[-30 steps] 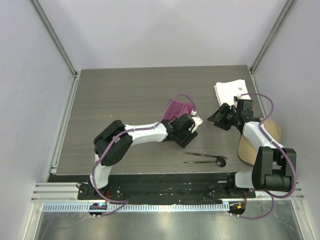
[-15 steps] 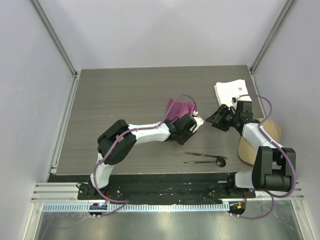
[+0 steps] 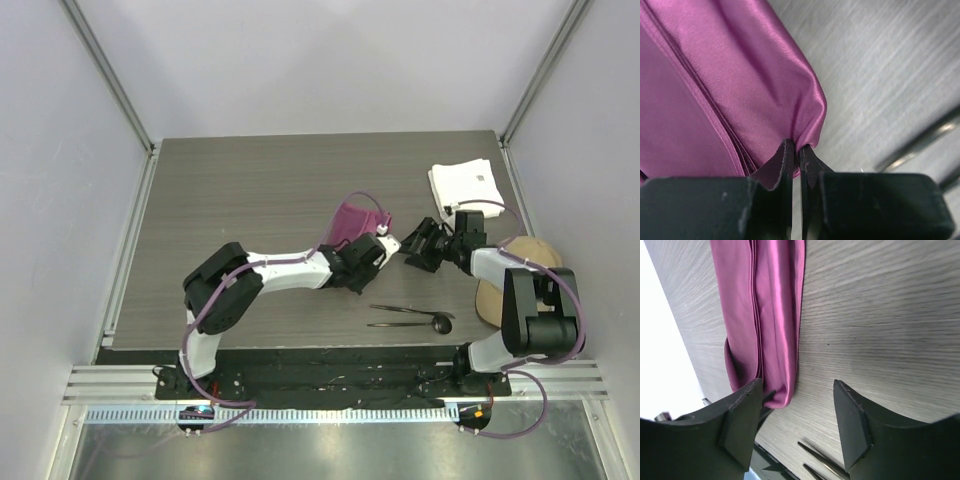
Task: Fold the napkin into a case and place the utensils inside
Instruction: Rotate the 2/3-rectangle-folded napkin at the center of the board.
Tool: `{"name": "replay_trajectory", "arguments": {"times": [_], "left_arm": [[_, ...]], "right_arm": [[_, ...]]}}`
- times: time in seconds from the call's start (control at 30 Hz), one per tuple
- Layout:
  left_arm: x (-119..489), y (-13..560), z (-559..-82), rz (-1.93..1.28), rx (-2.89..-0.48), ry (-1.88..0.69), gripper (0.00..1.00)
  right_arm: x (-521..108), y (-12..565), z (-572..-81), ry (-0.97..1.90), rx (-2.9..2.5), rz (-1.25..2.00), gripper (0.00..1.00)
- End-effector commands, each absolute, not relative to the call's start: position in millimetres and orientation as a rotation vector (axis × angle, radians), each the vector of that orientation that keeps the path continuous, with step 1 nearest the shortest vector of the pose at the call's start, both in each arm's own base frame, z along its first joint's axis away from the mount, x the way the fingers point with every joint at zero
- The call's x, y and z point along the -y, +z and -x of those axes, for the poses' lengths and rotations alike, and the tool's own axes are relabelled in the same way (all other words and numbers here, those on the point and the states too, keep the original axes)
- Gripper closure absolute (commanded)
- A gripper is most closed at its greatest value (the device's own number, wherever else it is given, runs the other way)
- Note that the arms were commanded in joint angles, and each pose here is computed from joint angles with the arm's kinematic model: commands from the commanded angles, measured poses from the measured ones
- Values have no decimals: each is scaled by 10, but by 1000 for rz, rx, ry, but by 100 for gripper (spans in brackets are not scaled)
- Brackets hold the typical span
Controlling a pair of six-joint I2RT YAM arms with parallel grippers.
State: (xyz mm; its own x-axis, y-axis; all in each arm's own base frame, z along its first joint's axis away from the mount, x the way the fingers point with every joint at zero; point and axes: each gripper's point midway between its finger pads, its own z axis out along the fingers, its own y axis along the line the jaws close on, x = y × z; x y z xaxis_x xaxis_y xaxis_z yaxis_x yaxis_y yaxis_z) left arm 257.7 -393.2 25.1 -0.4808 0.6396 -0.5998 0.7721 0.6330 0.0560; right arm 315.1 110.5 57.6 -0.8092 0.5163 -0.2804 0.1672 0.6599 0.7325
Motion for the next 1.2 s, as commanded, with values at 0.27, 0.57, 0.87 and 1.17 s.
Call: {"name": "replay_trajectory", "arguments": {"times": [0.27,0.57,0.87,1.17], "left_arm": [[3876,708,-2503,-763,-2224,-622,98],[3792,813,-2493,-620,-2185,-822,100],[3610,675,-2398,-696,-2232,-818,100],[3361,483,-2143,-858,-2306,-750,90]], "right_arm": [[-1518,555,-3306,1090,-2341,-530,33],[-1502,404,-3032,1002,-2406,-354,33],[-1341,527,-3219,805,-2410,-162,32],[-1559,785,-3634,803,-2410,-64,35]]}}
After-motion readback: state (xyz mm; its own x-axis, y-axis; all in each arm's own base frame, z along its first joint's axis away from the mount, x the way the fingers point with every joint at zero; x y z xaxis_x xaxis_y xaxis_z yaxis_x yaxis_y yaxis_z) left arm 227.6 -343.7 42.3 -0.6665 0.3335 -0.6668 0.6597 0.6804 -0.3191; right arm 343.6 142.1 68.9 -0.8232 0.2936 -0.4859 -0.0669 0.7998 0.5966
